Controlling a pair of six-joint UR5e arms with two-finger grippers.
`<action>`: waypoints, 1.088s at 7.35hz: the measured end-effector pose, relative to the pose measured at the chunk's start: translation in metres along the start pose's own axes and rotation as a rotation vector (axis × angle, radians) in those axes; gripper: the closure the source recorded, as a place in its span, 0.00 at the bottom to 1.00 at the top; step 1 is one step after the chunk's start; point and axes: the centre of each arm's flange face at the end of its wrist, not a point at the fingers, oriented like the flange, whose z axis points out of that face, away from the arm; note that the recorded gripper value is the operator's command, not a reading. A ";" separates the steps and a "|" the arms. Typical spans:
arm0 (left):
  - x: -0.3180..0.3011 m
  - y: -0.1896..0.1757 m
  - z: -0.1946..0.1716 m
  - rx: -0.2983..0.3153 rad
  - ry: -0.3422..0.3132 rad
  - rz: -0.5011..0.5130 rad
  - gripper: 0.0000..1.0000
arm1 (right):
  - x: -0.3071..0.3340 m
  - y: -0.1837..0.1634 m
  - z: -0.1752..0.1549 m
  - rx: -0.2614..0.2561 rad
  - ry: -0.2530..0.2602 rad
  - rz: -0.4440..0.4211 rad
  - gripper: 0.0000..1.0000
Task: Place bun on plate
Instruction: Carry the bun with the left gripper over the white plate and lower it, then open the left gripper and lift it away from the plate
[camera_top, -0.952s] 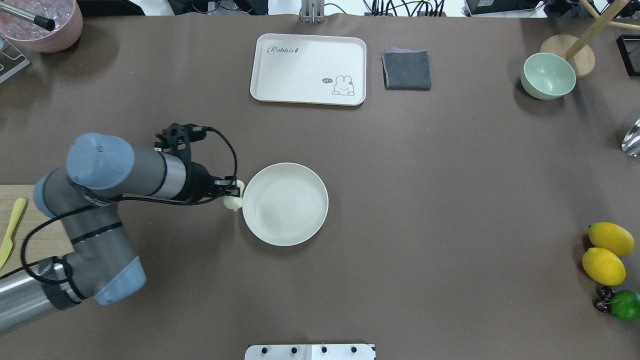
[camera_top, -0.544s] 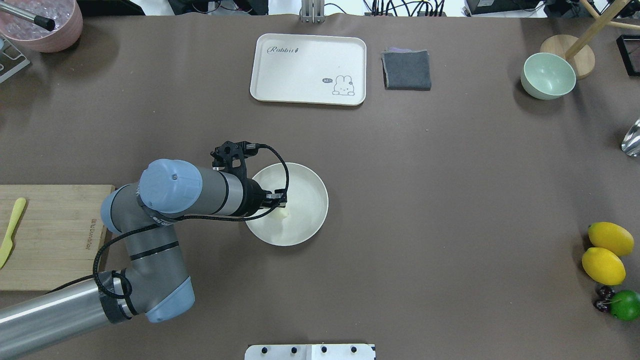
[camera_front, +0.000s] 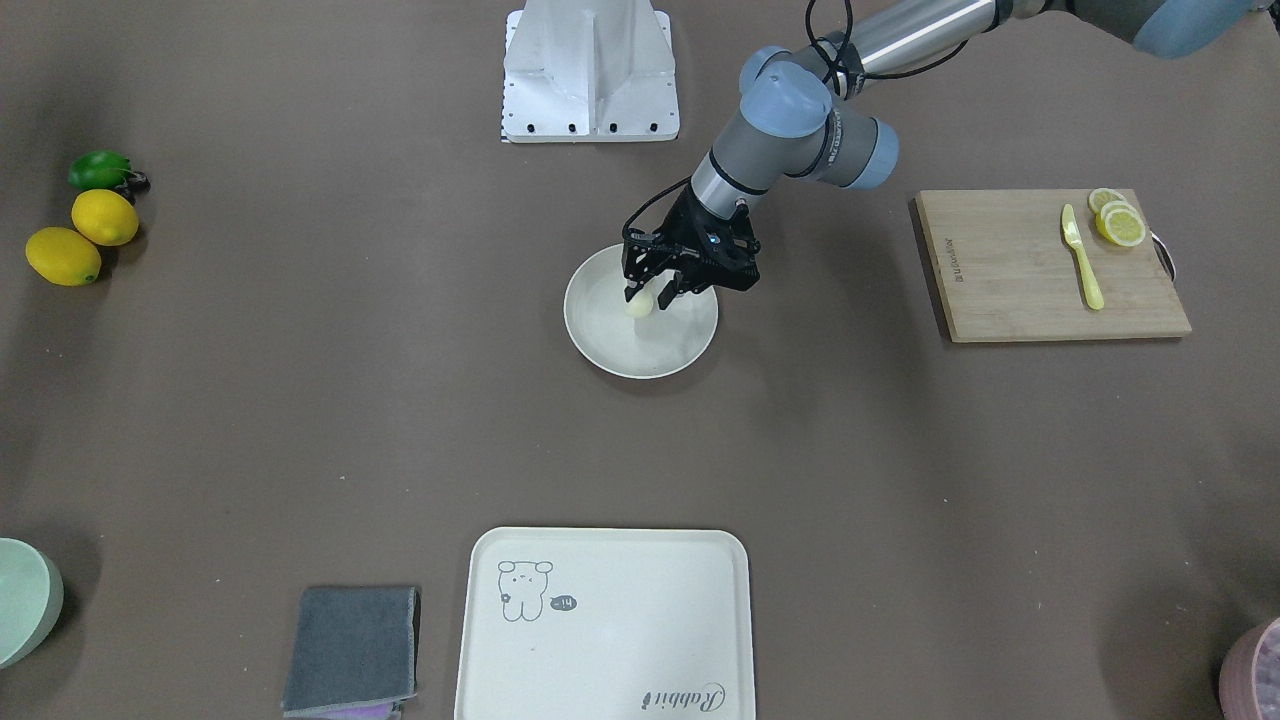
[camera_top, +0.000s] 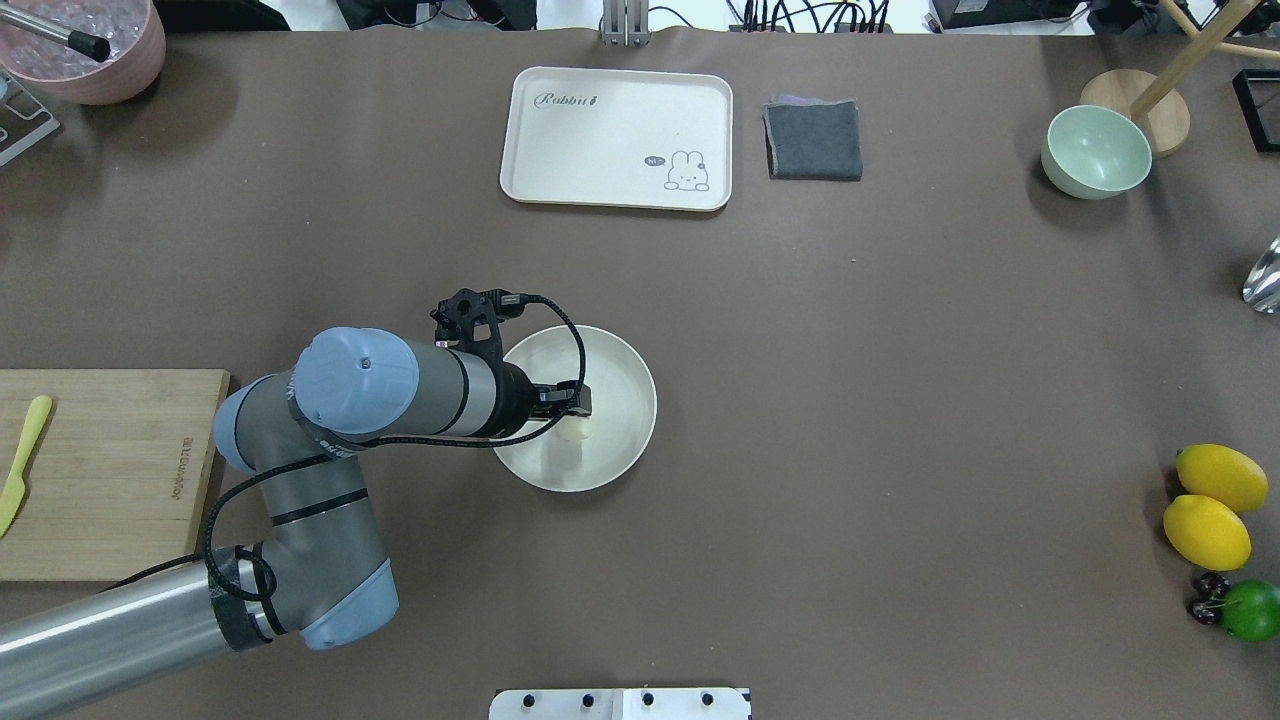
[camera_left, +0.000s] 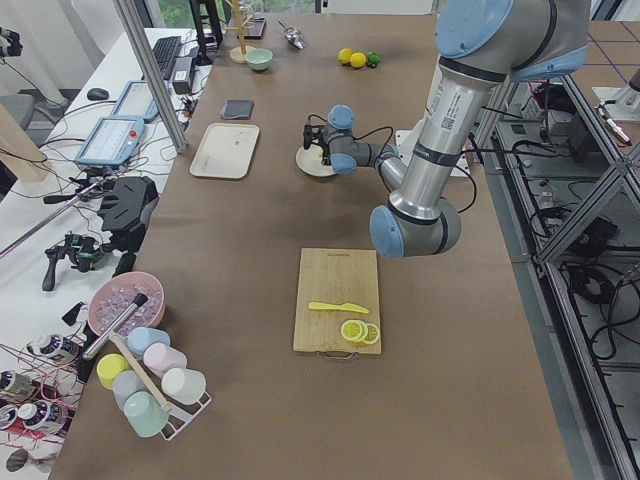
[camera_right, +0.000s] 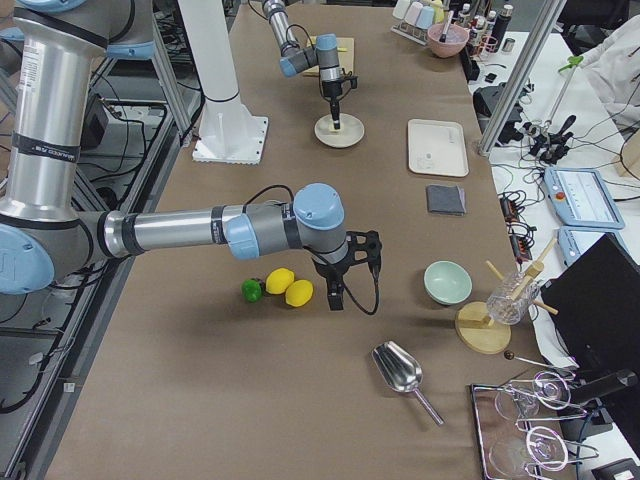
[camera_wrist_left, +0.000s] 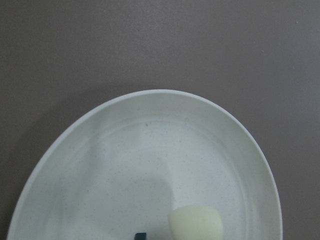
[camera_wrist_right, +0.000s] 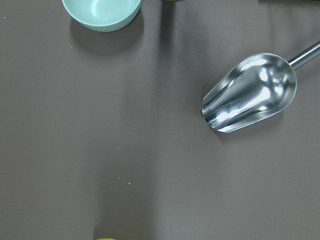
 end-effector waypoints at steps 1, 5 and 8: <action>0.000 0.000 0.000 0.000 0.000 0.000 0.28 | 0.000 0.000 0.000 0.000 0.001 0.001 0.00; 0.012 -0.004 -0.016 0.008 0.015 0.001 0.03 | 0.003 0.002 0.001 -0.002 0.007 0.005 0.00; 0.030 -0.031 -0.091 -0.001 -0.151 0.009 0.03 | 0.021 0.017 0.004 -0.016 0.025 -0.001 0.00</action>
